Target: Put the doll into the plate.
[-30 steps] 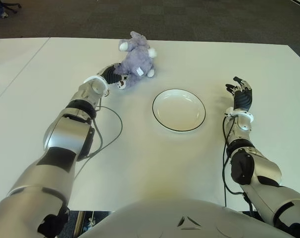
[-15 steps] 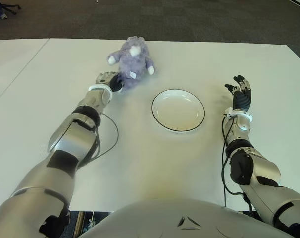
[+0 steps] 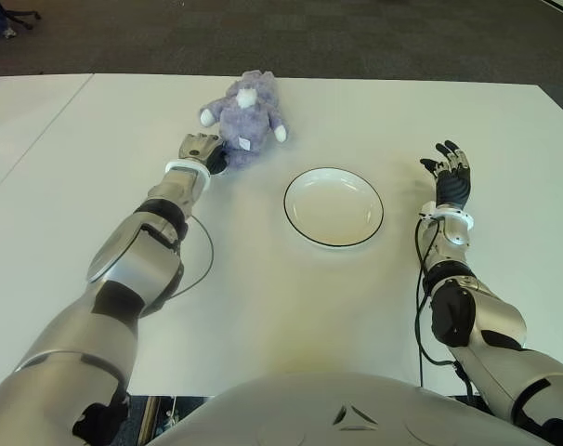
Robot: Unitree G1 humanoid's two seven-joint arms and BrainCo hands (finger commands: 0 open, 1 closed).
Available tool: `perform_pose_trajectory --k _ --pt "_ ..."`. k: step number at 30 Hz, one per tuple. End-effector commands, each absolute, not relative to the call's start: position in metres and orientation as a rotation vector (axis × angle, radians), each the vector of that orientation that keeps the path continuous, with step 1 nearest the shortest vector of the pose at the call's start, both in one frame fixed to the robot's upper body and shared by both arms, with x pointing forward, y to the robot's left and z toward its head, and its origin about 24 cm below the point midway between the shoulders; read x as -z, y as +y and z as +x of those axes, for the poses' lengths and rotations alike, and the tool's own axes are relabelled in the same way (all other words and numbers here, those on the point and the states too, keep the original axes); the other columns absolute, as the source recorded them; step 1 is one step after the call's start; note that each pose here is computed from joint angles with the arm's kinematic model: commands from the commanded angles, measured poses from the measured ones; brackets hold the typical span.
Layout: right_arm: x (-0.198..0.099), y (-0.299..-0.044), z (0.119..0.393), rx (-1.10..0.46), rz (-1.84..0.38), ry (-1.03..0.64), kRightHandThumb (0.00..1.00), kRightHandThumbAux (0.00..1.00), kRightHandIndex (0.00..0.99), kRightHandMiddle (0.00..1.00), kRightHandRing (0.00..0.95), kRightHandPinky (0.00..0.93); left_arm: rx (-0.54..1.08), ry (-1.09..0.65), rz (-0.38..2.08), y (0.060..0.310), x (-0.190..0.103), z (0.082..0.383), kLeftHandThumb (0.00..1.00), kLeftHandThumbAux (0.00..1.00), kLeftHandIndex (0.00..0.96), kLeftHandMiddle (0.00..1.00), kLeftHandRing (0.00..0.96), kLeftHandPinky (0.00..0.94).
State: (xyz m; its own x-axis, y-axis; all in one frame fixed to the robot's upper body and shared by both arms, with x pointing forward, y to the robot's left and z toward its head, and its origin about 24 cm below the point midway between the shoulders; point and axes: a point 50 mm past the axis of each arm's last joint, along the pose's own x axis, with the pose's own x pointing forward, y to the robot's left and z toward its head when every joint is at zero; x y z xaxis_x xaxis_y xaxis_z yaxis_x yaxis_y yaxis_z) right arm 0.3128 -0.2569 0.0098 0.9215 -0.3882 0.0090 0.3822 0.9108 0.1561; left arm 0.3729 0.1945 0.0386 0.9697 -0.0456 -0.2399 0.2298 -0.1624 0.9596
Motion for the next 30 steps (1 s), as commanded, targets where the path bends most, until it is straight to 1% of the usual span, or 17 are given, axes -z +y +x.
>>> perform_pose_trajectory --k 1,5,6,7,8,10,12,16,18,19,21,28,29,30 --pt "0.089 -0.228 0.235 0.446 0.280 0.405 1.000 0.659 0.185 0.196 0.462 0.287 0.518 0.338 1.803 0.196 0.024 0.331 0.940 0.657 0.383 0.462 0.519 0.588" --pt "0.090 -0.228 0.233 0.439 0.280 0.404 1.000 0.660 0.198 0.199 0.462 0.302 0.593 0.192 1.852 0.194 0.036 0.317 0.944 0.654 0.381 0.483 0.529 0.647" --pt "0.090 -0.228 0.233 0.438 0.281 0.404 1.000 0.660 0.199 0.199 0.462 0.304 0.597 0.178 1.855 0.194 0.037 0.316 0.944 0.653 0.381 0.485 0.529 0.651" --pt "0.090 -0.228 0.233 0.435 0.282 0.404 1.000 0.660 0.200 0.199 0.462 0.306 0.604 0.127 1.861 0.195 0.036 0.315 0.944 0.653 0.381 0.486 0.529 0.653" --pt "0.091 -0.228 0.232 0.433 0.284 0.406 1.000 0.661 0.206 0.199 0.460 0.347 0.612 0.074 1.862 0.195 0.034 0.313 0.947 0.651 0.384 0.502 0.535 0.692" --pt "0.091 -0.228 0.231 0.432 0.286 0.411 1.000 0.662 0.209 0.198 0.459 0.362 0.626 -0.006 1.855 0.195 0.031 0.307 0.948 0.649 0.387 0.510 0.538 0.713" --pt "0.092 -0.228 0.231 0.434 0.287 0.415 1.000 0.662 0.210 0.199 0.460 0.343 0.634 -0.041 1.845 0.195 0.029 0.303 0.948 0.649 0.388 0.512 0.539 0.742" --pt "0.092 -0.228 0.231 0.440 0.280 0.422 1.000 0.663 0.216 0.205 0.459 0.319 0.656 -0.112 1.839 0.194 0.011 0.290 0.947 0.650 0.385 0.512 0.542 0.766" --pt "0.092 -0.228 0.231 0.443 0.279 0.423 1.000 0.663 0.219 0.209 0.458 0.313 0.673 -0.119 1.844 0.196 0.004 0.285 0.947 0.650 0.386 0.517 0.549 0.768" --pt "0.092 -0.228 0.231 0.445 0.279 0.423 1.000 0.664 0.233 0.216 0.456 0.292 0.682 -0.116 1.846 0.197 0.000 0.282 0.873 0.661 0.407 0.568 0.688 0.752" --pt "0.092 -0.228 0.231 0.449 0.278 0.424 1.000 0.664 0.239 0.221 0.456 0.288 0.693 -0.102 1.843 0.199 -0.006 0.278 0.849 0.665 0.413 0.583 0.728 0.746" --pt "0.091 -0.227 0.232 0.456 0.263 0.414 1.000 0.663 0.230 0.228 0.459 0.289 0.739 -0.048 1.778 0.195 -0.020 0.259 0.838 0.669 0.414 0.584 0.730 0.745" --pt "0.091 -0.227 0.232 0.456 0.263 0.413 1.000 0.663 0.228 0.230 0.459 0.302 0.743 -0.044 1.768 0.195 -0.021 0.257 0.738 0.697 0.429 0.682 0.738 0.756" --pt "0.091 -0.227 0.232 0.455 0.263 0.413 1.000 0.663 0.225 0.230 0.459 0.302 0.748 -0.039 1.759 0.194 -0.022 0.254 0.719 0.702 0.432 0.701 0.740 0.756"
